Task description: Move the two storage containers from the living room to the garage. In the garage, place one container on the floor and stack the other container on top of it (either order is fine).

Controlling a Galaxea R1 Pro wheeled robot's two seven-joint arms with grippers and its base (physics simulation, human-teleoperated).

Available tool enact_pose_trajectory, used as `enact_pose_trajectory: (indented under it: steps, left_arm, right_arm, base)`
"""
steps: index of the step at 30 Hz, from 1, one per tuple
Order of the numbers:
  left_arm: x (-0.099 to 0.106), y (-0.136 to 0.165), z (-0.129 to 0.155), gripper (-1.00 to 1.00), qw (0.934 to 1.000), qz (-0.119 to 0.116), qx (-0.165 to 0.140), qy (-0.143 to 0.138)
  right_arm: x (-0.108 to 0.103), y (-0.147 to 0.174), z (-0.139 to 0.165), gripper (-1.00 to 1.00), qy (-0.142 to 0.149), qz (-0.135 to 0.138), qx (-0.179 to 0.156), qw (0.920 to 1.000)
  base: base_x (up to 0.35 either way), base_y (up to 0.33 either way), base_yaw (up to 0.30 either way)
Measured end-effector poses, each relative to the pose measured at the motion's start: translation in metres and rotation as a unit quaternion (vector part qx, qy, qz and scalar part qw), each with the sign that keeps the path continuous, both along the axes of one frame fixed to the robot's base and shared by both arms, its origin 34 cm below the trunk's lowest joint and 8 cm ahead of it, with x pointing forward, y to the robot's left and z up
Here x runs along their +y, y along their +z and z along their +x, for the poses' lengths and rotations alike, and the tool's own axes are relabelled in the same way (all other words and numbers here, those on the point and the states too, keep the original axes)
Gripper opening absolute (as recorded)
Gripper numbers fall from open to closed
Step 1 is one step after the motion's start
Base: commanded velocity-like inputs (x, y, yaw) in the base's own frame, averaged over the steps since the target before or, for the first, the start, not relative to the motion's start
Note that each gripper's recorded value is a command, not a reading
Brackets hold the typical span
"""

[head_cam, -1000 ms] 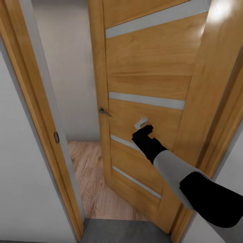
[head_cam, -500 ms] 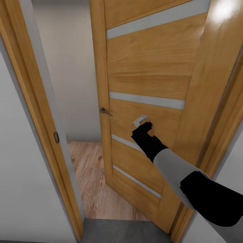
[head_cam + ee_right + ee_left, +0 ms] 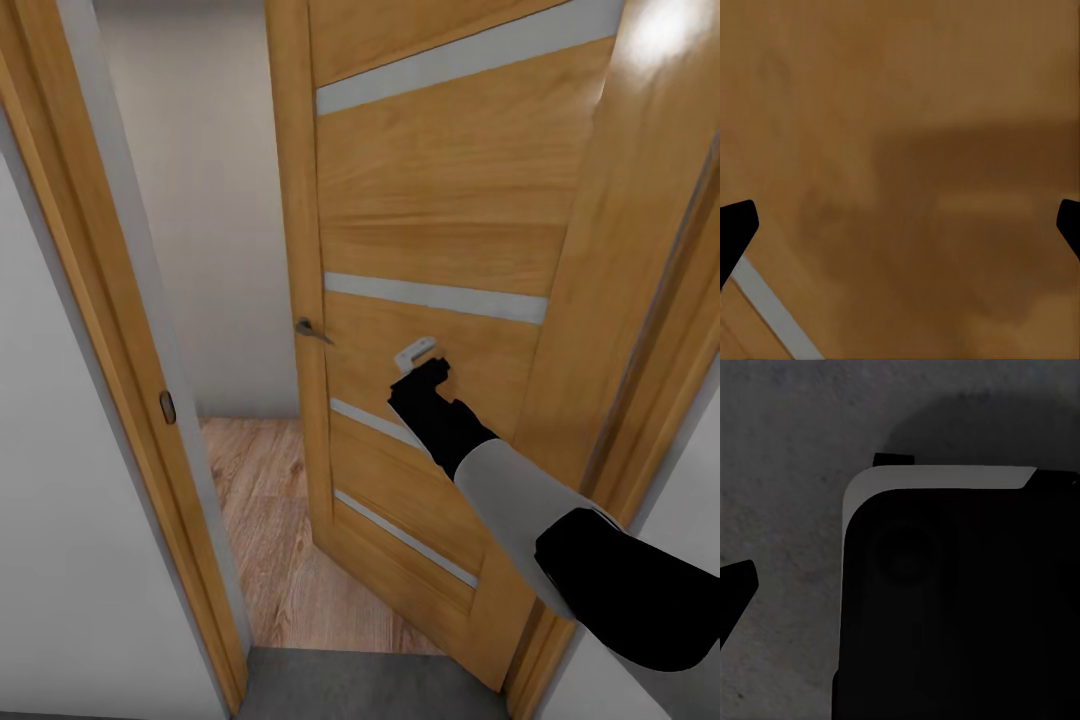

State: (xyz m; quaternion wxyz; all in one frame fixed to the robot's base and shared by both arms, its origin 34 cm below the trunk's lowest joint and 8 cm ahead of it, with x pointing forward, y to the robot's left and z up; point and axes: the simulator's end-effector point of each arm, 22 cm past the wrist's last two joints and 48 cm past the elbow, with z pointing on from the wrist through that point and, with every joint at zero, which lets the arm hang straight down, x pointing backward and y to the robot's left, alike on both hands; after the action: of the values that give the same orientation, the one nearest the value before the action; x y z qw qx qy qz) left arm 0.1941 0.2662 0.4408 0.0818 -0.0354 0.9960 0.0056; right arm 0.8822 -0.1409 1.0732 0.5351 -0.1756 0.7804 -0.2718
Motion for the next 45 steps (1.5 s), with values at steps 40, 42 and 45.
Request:
enact_pose_trajectory:
  steps: [40,42,45]
  left_arm:
    - [0.0,0.0,0.0,1.0,1.0,0.0,0.0,0.0]
    - [0.0,0.0,0.0,1.0,1.0,0.0,0.0,0.0]
    - [0.0,0.0,0.0,1.0,1.0,0.0,0.0,0.0]
  right_arm:
    - [-0.018,-0.04,0.003,1.0,-0.011,-0.002,0.025,0.9996]
    - [-0.018,-0.04,0.003,1.0,-0.01,-0.002,0.026,0.9996]
    - [-0.017,-0.041,0.003,1.0,-0.008,0.0,0.027,0.9996]
  base:
    - [0.0,0.0,0.0]
    - [0.0,0.0,0.0]
    - [0.0,0.0,0.0]
